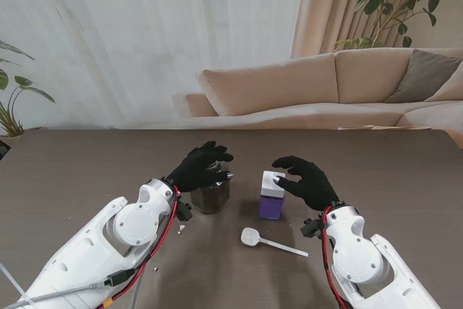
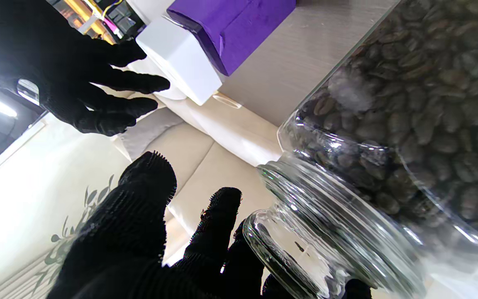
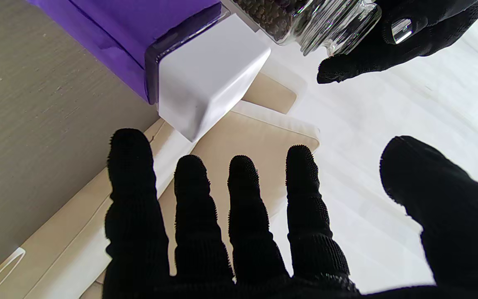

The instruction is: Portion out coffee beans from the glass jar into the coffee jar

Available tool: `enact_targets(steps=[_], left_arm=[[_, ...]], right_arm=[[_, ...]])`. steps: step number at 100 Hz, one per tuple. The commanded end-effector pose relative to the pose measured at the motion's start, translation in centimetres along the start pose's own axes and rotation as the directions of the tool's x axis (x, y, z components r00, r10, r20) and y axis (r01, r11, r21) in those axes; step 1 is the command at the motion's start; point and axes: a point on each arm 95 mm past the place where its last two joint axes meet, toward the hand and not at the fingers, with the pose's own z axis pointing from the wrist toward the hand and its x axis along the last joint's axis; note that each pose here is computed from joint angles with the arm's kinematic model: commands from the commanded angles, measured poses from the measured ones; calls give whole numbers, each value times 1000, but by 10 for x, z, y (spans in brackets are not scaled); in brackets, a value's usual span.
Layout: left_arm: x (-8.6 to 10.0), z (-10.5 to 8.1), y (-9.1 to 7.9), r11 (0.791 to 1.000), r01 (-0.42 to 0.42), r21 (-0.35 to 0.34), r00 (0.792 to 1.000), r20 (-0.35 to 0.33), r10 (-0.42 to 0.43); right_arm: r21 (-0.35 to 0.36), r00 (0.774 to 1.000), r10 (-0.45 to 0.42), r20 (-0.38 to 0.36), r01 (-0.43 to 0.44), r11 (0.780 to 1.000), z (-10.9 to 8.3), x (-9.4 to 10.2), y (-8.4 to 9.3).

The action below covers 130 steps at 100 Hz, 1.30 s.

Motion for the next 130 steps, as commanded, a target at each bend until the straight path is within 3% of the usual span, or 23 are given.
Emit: enact_targets(steps=[1, 49, 84, 130], left_arm=[[-32, -23, 59, 984, 47, -173, 994, 107, -29], [-19, -16, 51, 978, 41, -204, 998, 47, -32], [-8, -5, 13, 989, -3, -149, 1000, -31, -1], [25, 16, -44, 989, -99, -111, 985, -151, 81]], right_arm=[[12, 1000, 7, -1, -7, 1000, -1, 1, -3], [15, 1000, 10, 2, -10, 1000, -1, 1, -3], [20, 1000, 12, 8, -12, 1000, -1, 0, -4], [16, 1000, 17, 16, -17, 1000, 0, -1, -3]])
